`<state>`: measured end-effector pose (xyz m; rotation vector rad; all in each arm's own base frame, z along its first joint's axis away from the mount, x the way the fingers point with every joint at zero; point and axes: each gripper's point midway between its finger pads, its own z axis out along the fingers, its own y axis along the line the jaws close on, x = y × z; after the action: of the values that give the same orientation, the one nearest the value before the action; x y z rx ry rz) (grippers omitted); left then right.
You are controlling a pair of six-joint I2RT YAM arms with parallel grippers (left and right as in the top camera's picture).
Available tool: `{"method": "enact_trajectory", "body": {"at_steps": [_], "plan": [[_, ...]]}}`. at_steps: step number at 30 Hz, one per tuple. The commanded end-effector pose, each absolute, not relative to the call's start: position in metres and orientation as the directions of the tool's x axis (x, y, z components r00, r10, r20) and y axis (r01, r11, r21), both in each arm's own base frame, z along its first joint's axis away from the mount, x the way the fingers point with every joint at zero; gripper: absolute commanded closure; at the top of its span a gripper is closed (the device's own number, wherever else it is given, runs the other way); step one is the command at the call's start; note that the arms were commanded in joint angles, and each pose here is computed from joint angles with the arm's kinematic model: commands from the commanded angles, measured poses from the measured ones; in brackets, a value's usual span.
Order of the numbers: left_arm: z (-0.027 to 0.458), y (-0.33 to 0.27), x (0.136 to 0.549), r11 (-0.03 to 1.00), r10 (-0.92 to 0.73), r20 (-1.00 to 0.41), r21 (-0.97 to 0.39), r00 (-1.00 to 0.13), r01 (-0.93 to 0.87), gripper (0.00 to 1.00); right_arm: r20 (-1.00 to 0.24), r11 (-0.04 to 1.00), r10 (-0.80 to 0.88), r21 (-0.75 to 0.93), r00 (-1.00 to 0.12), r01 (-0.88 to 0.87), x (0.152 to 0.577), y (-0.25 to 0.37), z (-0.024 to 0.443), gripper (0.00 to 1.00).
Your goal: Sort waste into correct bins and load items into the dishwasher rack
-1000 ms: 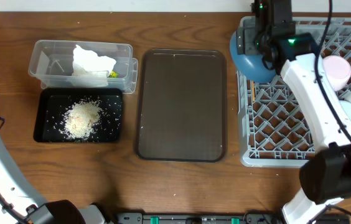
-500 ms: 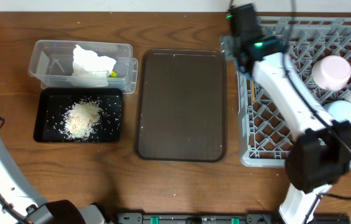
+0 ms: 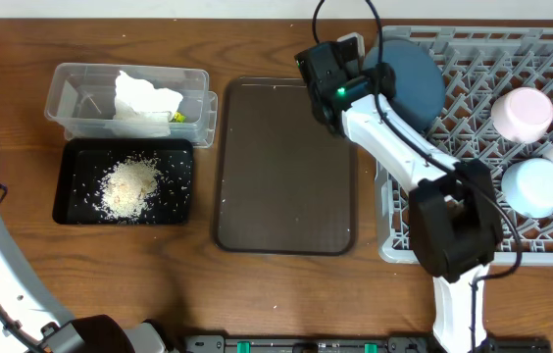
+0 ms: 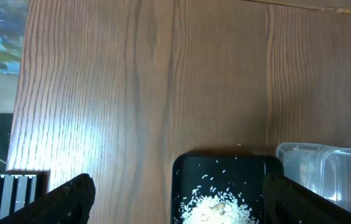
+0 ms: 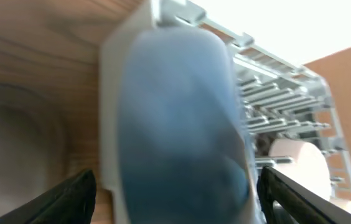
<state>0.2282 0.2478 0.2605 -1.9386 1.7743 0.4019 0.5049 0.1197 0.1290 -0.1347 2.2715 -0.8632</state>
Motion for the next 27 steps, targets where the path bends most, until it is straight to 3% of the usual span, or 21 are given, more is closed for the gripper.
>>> {"method": "enact_trajectory", "body": {"at_steps": [1, 10, 16, 27], "plan": [[0.26, 0.25, 0.227, -0.061, -0.845, -0.52, -0.144, 0.128, -0.988, 0.11, -0.574, 0.694, -0.322, -0.684, -0.753, 0.225, 0.503, 0.106, 0.129, 0.25], [0.26, 0.25, 0.227, -0.061, -0.845, -0.52, -0.144, 0.128, -0.988, 0.11, -0.625, 0.622, -0.32, -0.705, -0.712, 0.34, 0.501, 0.102, 0.148, 0.62], [0.26, 0.25, 0.227, -0.061, -0.845, -0.52, -0.144, 0.128, -0.988, 0.11, -0.685, 0.654, -0.299, -0.654, -0.664, 0.381, 0.5, 0.106, 0.175, 0.82], [0.26, 0.25, 0.227, -0.061, -0.845, -0.52, -0.144, 0.128, -0.988, 0.11, -0.82, 0.663, -0.186, -0.511, -0.542, 0.547, 0.487, 0.059, 0.268, 0.91]]}}
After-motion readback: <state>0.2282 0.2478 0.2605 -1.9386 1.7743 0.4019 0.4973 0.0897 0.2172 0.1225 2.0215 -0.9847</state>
